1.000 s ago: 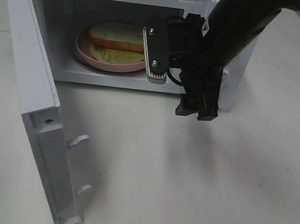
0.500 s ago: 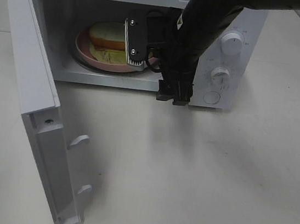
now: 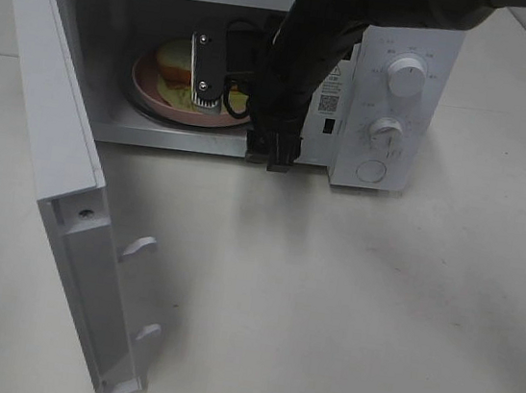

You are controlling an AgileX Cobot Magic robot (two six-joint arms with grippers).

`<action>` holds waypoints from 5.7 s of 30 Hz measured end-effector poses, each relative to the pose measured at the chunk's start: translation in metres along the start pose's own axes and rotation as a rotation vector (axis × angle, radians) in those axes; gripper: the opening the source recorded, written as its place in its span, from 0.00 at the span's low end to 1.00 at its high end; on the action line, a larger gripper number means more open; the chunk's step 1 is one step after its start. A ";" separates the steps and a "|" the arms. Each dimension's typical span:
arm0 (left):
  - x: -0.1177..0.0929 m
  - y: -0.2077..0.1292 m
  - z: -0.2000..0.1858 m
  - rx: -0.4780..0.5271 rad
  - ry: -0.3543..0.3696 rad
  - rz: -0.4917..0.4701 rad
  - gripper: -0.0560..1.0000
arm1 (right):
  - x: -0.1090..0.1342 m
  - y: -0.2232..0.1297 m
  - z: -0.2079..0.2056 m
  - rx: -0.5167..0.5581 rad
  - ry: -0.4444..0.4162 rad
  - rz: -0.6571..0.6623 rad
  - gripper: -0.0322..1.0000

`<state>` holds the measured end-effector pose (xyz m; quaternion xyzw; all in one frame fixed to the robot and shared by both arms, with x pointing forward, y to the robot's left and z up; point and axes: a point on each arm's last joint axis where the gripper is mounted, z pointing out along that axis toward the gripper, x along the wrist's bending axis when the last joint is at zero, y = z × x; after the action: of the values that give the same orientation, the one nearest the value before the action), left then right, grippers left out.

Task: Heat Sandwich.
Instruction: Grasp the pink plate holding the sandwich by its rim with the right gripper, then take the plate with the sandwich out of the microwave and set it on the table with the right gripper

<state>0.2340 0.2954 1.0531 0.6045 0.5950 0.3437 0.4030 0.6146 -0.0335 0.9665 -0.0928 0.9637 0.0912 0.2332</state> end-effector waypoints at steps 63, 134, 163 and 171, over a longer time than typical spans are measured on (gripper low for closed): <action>0.000 0.000 0.000 0.000 0.000 0.000 0.97 | -0.020 0.019 0.060 0.018 0.030 -0.001 0.05; 0.000 0.000 0.000 0.000 0.000 0.000 0.97 | 0.066 -0.001 -0.044 -0.128 0.118 -0.390 0.05; 0.000 0.000 0.000 0.000 0.000 0.000 0.97 | 0.139 -0.034 -0.100 -0.081 0.119 -0.458 0.05; 0.000 0.000 0.000 0.000 0.000 0.000 0.97 | 0.157 -0.051 -0.118 -0.034 0.120 -0.415 0.05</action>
<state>0.2340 0.2954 1.0531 0.6045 0.5950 0.3437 0.4030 0.4373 -0.1298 0.9893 -0.2985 0.9344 0.0520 0.1875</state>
